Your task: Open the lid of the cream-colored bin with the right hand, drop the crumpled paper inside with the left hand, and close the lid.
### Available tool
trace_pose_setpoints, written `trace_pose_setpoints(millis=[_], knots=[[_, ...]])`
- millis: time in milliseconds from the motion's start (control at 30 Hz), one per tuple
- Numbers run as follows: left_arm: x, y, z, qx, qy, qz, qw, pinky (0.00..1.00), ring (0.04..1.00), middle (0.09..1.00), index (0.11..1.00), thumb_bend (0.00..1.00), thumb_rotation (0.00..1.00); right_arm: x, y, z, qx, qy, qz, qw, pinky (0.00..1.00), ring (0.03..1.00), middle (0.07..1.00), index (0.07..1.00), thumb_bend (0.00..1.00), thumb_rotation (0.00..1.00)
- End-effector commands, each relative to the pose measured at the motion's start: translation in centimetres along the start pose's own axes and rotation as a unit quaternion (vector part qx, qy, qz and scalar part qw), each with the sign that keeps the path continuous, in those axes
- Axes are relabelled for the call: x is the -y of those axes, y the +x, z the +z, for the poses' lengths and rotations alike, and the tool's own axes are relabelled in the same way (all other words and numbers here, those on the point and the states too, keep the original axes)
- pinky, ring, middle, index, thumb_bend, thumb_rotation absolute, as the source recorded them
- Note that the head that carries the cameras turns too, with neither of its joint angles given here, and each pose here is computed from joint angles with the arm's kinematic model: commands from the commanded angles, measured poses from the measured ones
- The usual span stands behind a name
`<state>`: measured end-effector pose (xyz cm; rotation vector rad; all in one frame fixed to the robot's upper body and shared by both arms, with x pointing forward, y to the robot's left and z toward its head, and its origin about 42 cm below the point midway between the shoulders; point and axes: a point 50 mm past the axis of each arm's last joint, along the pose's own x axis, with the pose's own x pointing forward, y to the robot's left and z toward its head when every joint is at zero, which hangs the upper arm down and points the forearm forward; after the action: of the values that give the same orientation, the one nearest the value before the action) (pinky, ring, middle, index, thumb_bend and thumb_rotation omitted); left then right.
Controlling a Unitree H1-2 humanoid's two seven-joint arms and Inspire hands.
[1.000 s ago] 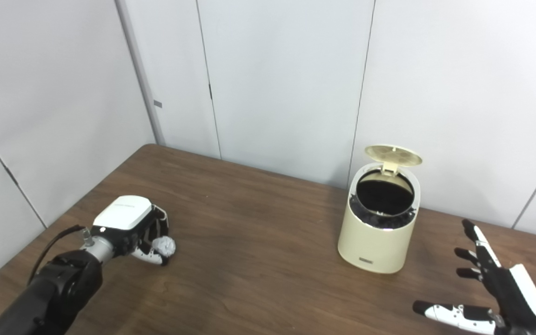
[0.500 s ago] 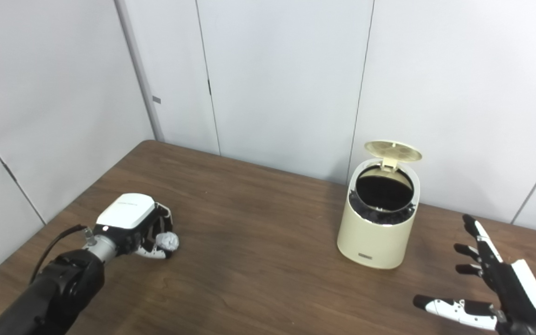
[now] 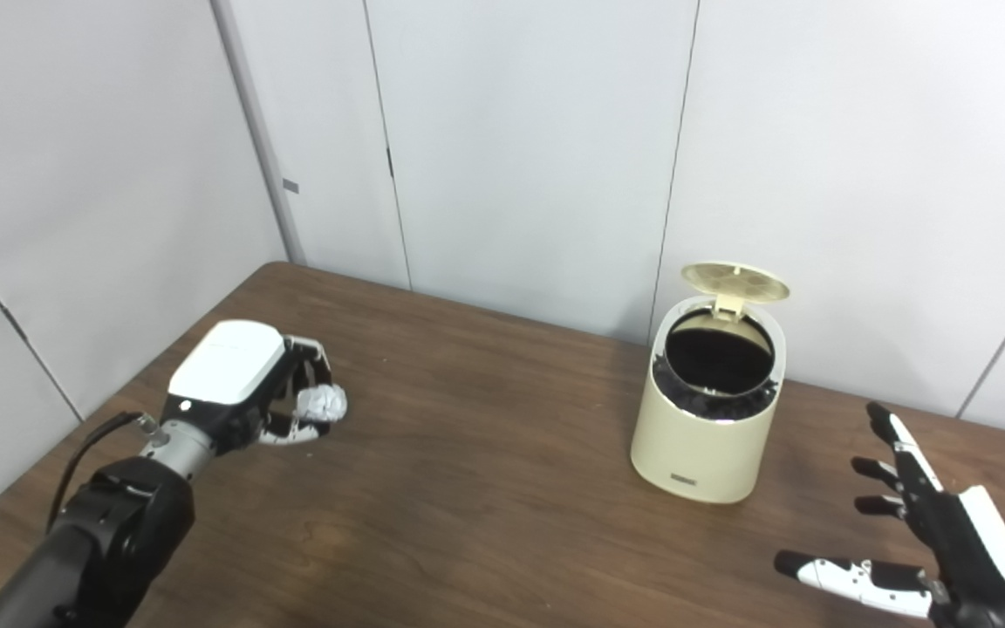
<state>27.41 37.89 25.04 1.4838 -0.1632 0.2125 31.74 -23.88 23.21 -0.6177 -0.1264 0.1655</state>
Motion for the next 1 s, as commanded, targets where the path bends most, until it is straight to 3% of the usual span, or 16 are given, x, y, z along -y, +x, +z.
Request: trace_pose_setpoints(millis=[0, 167, 233, 333, 433, 567, 767, 967], knots=[[-2.8, 1.0, 0.6, 0.018, 0.016, 0.079, 0.997, 0.21, 0.407, 0.495, 0.486, 0.50, 0.00, 1.0, 0.7, 1.2, 0.031, -0.011, -0.021, 0.999, 0.72, 0.857, 0.974, 0.964, 0.72, 0.13], [-4.0, 1.2, 2.2, 0.032, 0.003, 0.131, 0.991, 0.19, 0.404, 0.496, 0.486, 0.50, 0.00, 0.9, 0.8, 1.0, 0.030, -0.012, -0.022, 0.999, 0.71, 0.853, 0.964, 0.960, 0.73, 0.13], [-4.5, 1.3, 3.1, 0.042, -0.005, 0.147, 0.988, 0.17, 0.267, 0.478, 0.485, 0.52, 0.00, 0.8, 0.9, 0.9, 0.028, -0.015, -0.023, 0.999, 0.72, 0.853, 0.963, 0.959, 0.73, 0.12], [-5.2, 1.7, 4.8, 0.075, -0.023, 0.182, 0.980, 0.16, 0.219, 0.473, 0.483, 0.52, 0.00, 0.8, 1.1, 0.7, 0.027, -0.016, -0.025, 0.999, 0.72, 0.852, 0.959, 0.956, 0.74, 0.11], [-5.7, 2.2, 6.3, 0.090, -0.040, 0.205, 0.974, 0.22, 0.277, 0.409, 0.511, 0.52, 0.00, 0.7, 1.2, 0.4, 0.027, -0.013, -0.026, 0.999, 0.72, 0.853, 0.964, 0.953, 0.75, 0.13], [-6.3, 3.5, 8.7, 0.121, -0.072, 0.227, 0.964, 0.29, 0.354, 0.461, 0.537, 0.50, 0.00, 0.7, 1.3, -0.2, 0.027, -0.015, -0.027, 0.999, 0.73, 0.856, 0.966, 0.957, 0.75, 0.16], [-6.2, 5.6, 11.7, 0.160, -0.112, 0.234, 0.952, 0.26, 0.341, 0.456, 0.552, 0.49, 0.00, 0.6, 1.3, -0.6, 0.030, -0.014, -0.034, 0.999, 0.70, 0.843, 0.955, 0.950, 0.76, 0.17], [-6.1, 7.7, 15.1, 0.196, -0.118, 0.229, 0.946, 0.33, 0.373, 0.470, 0.548, 0.50, 0.00, 0.3, 1.2, -1.2, 0.033, -0.015, -0.038, 0.999, 0.71, 0.838, 0.946, 0.945, 0.77, 0.17]])
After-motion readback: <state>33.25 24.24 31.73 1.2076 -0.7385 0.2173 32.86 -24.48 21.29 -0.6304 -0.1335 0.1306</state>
